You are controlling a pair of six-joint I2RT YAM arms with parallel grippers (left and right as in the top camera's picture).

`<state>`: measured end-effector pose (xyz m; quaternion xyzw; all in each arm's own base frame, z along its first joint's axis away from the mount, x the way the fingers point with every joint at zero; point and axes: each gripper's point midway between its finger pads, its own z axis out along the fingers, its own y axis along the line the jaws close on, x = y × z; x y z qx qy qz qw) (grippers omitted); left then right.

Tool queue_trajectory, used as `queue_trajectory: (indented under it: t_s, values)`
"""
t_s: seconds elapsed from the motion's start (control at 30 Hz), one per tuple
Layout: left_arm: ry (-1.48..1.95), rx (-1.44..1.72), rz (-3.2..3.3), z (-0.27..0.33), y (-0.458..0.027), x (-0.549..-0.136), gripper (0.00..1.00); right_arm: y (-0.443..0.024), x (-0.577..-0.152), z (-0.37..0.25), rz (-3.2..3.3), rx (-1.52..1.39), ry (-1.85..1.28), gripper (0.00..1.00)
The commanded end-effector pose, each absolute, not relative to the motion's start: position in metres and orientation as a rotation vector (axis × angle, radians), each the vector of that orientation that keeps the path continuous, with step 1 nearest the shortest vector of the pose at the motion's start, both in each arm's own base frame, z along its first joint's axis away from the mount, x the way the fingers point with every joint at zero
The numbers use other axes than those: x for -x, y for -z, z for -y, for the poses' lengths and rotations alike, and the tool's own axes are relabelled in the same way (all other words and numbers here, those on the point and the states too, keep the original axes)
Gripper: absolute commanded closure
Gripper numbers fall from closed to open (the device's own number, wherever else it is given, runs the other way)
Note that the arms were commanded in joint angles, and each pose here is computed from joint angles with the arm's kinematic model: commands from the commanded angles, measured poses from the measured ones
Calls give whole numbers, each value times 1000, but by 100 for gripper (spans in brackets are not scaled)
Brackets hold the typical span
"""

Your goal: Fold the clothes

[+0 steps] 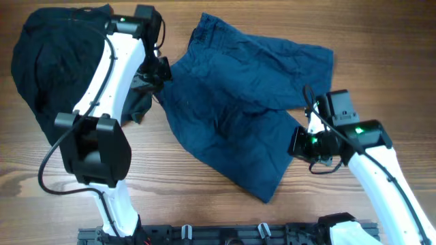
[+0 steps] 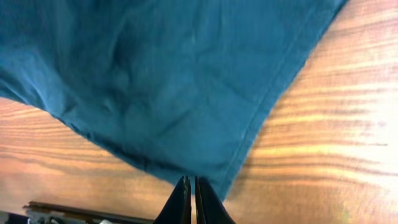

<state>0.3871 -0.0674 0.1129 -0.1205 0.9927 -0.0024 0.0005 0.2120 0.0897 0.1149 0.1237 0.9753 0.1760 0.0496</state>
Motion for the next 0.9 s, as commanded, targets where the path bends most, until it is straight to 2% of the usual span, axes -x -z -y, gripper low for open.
queue_trajectory:
  t_s: [0.0, 0.23, 0.53, 0.7, 0.87]
  values:
    - [-84, 558, -3178, 59, -77, -362, 96, -113, -227, -88, -2959, -309, -544, 96]
    - [-108, 756, -3214, 57, -20, -329, 96, -110, -240, -84, -2932, -320, -549, 96]
    - [-151, 833, -3313, 55, 15, -280, 96, -105, -252, -81, -2910, -326, -547, 96]
    - [-147, 896, -3280, 52, 21, -264, 96, -93, -256, -81, -2940, -322, -541, 96]
    - [-107, 887, -3232, 50, 5, -254, 96, -85, -260, -82, -2959, -315, -538, 96]
